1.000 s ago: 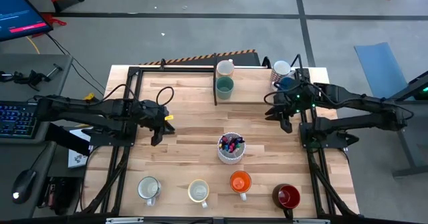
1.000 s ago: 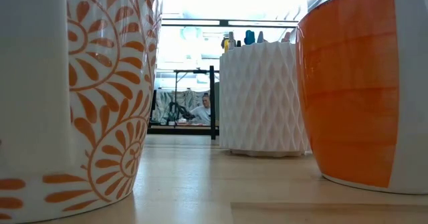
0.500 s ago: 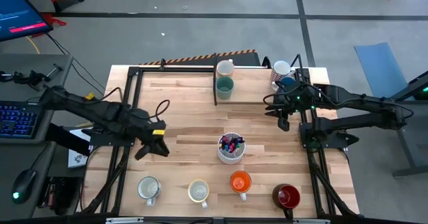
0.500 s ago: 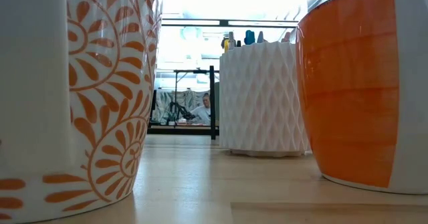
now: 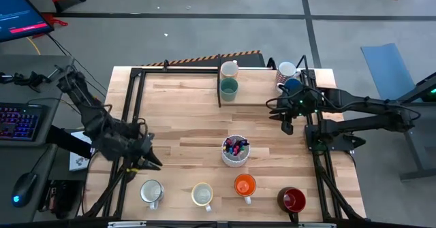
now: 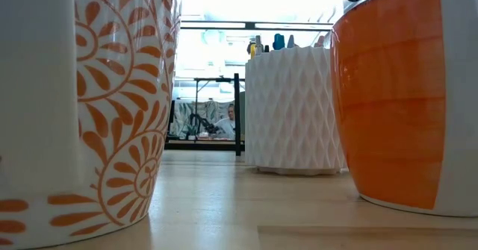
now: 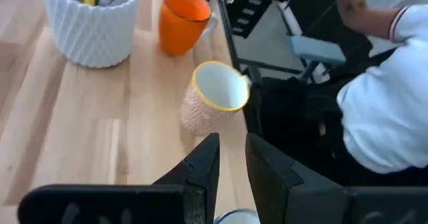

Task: Place coffee mugs
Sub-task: Put the blue patterned mug on the shelf

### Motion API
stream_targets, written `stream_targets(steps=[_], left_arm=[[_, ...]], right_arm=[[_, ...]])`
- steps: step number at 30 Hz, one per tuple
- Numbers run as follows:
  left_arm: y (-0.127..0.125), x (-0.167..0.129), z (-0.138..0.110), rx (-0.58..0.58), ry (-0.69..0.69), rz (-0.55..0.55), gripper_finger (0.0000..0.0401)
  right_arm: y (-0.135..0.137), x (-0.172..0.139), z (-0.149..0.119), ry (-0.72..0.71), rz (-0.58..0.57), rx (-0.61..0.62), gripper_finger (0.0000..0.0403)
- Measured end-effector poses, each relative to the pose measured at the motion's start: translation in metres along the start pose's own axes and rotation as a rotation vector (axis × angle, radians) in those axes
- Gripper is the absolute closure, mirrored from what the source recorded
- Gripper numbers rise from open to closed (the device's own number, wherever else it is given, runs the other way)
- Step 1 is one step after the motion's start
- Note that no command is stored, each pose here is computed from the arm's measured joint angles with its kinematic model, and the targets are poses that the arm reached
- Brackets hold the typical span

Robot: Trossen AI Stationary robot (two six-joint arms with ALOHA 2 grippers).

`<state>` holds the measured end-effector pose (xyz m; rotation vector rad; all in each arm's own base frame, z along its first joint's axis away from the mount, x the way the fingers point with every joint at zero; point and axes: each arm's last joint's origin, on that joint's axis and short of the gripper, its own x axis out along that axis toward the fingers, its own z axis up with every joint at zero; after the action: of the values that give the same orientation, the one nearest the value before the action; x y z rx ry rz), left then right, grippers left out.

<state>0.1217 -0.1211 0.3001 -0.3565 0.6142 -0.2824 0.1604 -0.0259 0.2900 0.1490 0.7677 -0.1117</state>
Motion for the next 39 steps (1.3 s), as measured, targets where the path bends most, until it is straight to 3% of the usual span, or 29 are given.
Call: stream_targets(steps=[9,19,28,34,39], left_arm=[[-0.047,0.018,0.015,0.067,0.024,0.003,0.0344],[-0.094,0.026,0.042,0.261,0.161,0.103,0.0354],[-0.092,0.031,0.05,0.287,0.178,0.087,0.0344],[-0.087,0.034,0.052,0.259,0.25,0.038,0.0313],[-0.081,0.034,0.052,0.253,0.292,0.06,0.0284]], right_arm=[[-0.003,0.026,-0.016,-0.035,0.002,0.007,0.0322],[-0.003,0.026,-0.015,-0.052,0.003,0.012,0.0322],[-0.003,0.025,-0.012,-0.067,0.003,0.012,0.0322],[-0.003,0.024,-0.012,-0.068,0.005,0.039,0.0322],[-0.003,0.024,-0.012,-0.068,0.005,0.041,0.0322]])
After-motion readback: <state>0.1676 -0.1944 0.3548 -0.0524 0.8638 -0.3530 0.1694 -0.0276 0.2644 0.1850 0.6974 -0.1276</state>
